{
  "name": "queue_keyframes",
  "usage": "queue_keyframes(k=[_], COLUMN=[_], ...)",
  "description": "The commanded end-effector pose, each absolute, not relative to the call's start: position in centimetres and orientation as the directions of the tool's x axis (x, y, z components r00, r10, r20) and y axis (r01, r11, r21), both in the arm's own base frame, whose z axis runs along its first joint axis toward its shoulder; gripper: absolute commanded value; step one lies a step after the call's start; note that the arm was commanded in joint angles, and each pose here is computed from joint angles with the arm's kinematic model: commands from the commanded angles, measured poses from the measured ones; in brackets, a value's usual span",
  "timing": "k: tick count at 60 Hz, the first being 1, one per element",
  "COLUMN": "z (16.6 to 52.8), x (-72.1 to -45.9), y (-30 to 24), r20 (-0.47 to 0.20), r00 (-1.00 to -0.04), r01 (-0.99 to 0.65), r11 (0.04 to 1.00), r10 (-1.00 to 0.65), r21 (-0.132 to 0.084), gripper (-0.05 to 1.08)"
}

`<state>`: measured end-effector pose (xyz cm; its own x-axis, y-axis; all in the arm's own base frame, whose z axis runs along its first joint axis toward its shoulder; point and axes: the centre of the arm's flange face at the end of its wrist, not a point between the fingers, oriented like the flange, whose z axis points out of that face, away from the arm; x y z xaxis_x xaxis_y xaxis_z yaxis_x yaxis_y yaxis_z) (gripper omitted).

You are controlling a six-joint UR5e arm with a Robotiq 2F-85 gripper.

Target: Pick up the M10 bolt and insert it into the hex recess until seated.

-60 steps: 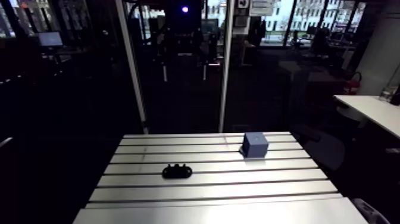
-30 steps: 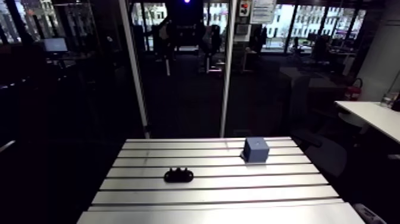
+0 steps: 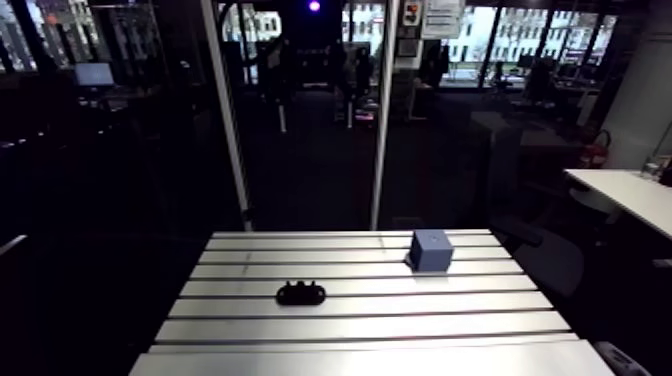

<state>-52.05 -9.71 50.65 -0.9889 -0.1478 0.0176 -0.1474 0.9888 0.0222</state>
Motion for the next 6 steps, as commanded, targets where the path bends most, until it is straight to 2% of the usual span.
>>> queue_keyframes(k=[1, 6], z=[49.98, 49.83], x=[-52.26, -52.37], y=[-9.80, -9.71], r20=[0.006, 0.003], r00=[-0.989, -0.990], r01=[-0.146, -0.144], r11=[0.989, 0.989], r10=[-0.146, -0.144], r21=[0.019, 0.020], gripper=[0.01, 0.01])
